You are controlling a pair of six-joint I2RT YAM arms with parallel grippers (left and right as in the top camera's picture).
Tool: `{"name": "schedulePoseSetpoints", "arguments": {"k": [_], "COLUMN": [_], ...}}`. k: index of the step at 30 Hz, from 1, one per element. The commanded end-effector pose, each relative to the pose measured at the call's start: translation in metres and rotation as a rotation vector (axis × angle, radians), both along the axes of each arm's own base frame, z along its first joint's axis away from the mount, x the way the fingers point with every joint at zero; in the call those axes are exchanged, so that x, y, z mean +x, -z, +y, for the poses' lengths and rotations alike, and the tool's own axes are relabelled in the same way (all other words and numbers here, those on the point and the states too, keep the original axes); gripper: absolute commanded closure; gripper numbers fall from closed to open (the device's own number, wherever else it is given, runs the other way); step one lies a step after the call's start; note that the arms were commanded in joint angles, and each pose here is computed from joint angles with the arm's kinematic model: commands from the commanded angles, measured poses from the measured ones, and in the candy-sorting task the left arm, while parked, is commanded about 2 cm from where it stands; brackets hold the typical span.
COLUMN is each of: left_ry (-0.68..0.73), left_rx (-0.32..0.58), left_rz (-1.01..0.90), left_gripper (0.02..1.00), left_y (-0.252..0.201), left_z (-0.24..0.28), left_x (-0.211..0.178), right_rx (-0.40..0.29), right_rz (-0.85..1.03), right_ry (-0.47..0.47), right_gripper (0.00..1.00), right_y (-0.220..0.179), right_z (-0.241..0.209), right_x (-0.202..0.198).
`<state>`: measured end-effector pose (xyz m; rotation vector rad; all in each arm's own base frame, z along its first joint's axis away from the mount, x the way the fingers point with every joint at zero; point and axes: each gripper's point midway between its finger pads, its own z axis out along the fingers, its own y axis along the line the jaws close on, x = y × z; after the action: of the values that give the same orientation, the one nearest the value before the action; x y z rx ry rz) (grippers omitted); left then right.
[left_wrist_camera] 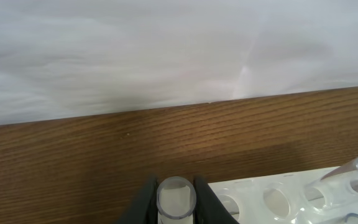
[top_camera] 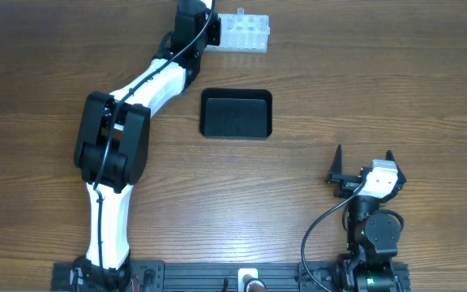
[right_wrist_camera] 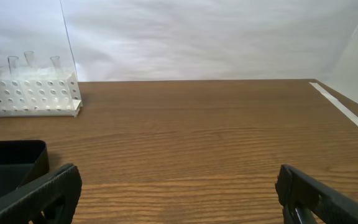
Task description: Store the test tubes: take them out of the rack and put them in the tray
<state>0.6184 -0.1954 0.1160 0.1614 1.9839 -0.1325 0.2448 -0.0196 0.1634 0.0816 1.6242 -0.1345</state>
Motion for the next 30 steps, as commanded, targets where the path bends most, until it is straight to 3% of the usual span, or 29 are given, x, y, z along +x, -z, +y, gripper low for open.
{"name": "schedulePoseSetpoints", "arguments": {"k": [1,12,16,21,25,30], "left_ry": [-0.001,0.019,0.025,0.04,0.029,-0.095], "left_rx": [-0.01,-0.041,-0.04,-0.061,-0.051,-0.001], "left_rz": [-0.048,-0.267,-0.269,-0.062,0.205,0.459], "left_gripper": [0.963,0.978,0.976,0.976,0.978,0.976], "left_y": [-0.027,-0.2,-0.239,-0.218,-0.162,-0.091], "left_z": [-0.003,0.008,0.015,0.005,-0.011,-0.008], "left_x": [0.003,-0.038,-0.067,-0.11,-0.151,-0.194], "right_rx": [0.004,0.004,0.004,0.004,0.004,0.004], "right_rz": [0.0,0.0,0.0,0.0,0.0,0.0], "right_ry": [-0.012,-0.012,-0.012,-0.012,-0.012,-0.012], "right_gripper": [0.007,0.007,0.009,0.007,0.009,0.009], "right_y": [0.002,0.002,0.002,0.002,0.002,0.002], "right_z": [0.003,0.003,0.003,0.003,0.003,0.003], "right_x": [0.0,0.0,0.0,0.0,0.0,0.0]}}
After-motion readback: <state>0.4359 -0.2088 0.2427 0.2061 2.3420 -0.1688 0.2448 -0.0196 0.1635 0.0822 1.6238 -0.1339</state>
